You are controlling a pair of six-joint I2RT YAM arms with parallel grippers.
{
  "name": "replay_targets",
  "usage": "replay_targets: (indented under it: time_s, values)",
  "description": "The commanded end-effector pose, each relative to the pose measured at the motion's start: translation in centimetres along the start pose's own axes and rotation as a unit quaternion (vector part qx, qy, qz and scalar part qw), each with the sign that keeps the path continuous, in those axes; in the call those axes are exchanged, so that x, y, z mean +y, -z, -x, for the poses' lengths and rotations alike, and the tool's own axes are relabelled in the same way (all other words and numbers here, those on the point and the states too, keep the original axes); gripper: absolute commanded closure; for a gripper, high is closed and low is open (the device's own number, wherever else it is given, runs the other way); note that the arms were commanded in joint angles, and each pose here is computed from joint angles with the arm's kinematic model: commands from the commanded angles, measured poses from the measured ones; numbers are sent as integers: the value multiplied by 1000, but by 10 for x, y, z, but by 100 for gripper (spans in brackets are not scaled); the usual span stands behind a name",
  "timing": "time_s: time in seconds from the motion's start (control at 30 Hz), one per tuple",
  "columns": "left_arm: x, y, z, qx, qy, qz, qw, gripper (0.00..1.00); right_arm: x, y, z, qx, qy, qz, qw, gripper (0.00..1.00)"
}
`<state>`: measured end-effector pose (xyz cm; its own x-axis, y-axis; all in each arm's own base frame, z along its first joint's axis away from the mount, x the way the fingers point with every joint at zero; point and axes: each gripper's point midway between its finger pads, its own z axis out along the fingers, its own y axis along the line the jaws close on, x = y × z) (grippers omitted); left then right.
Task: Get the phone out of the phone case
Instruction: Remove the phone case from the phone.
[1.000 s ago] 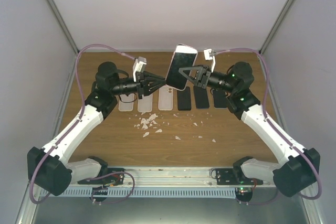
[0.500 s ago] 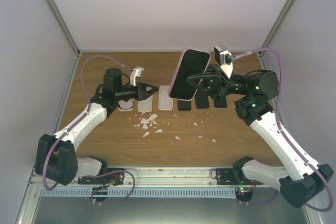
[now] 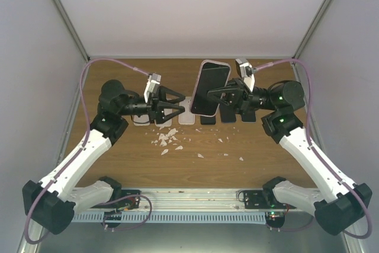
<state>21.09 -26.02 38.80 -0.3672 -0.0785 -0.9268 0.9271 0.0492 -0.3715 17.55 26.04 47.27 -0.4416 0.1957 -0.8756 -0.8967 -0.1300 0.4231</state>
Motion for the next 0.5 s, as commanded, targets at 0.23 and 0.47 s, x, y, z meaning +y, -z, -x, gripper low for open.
replay_targets:
  time_s: [0.23,0.47]
  values:
    - [-38,-9,22,-4,-61,-47,997,38,-3,3,3,-16,21,-10,1000,99]
    - [-41,-12,20,-1,-58,-59,997,34,-5,3,1,-14,20,-11,1000,99]
